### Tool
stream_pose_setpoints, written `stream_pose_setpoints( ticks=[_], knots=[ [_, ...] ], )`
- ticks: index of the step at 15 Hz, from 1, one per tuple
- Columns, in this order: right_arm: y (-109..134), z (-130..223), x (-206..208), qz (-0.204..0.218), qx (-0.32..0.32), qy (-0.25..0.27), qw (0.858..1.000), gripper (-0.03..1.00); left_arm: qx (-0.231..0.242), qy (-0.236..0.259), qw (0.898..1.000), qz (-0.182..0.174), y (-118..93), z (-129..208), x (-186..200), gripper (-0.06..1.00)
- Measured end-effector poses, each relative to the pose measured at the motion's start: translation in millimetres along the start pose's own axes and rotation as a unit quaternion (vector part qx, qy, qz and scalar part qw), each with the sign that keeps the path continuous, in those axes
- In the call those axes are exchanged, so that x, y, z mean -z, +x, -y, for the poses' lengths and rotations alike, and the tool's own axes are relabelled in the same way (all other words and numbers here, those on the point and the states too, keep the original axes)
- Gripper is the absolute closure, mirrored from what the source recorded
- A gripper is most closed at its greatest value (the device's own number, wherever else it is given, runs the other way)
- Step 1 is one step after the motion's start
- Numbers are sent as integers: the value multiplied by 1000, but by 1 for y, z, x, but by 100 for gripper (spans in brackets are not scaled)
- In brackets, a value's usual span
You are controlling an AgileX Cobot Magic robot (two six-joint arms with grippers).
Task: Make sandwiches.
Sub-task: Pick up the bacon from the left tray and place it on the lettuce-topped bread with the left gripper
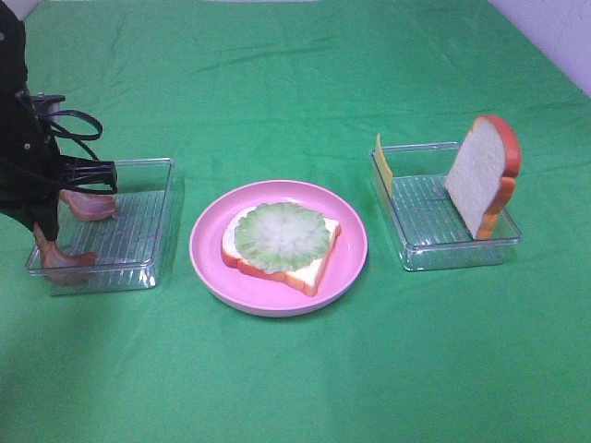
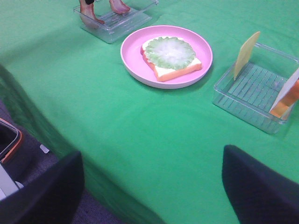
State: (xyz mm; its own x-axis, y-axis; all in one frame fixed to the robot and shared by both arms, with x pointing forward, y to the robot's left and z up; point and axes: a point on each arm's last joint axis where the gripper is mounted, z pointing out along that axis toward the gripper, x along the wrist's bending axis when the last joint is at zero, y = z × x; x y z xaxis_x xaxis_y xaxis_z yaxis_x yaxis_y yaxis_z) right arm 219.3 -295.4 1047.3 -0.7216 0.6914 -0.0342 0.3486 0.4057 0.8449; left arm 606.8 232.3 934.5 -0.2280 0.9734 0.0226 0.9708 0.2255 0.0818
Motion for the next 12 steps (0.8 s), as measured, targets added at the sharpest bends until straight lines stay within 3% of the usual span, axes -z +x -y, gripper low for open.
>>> stream_pose_setpoints(
  ticks=[3,6,9,12],
  knots=[
    [0,0,0,0,0,0,1000,20,6,-3,1000,21,-2,2,9,94],
    [0,0,0,0,0,0,1000,20,3,-45,992,114,-11,7,53,94],
    [0,0,0,0,0,0,1000,20,-2,-76,976,204,-23,8,74,94],
    [0,0,0,0,0,0,1000,20,-10,-99,946,309,-42,6,84,94]
  ],
)
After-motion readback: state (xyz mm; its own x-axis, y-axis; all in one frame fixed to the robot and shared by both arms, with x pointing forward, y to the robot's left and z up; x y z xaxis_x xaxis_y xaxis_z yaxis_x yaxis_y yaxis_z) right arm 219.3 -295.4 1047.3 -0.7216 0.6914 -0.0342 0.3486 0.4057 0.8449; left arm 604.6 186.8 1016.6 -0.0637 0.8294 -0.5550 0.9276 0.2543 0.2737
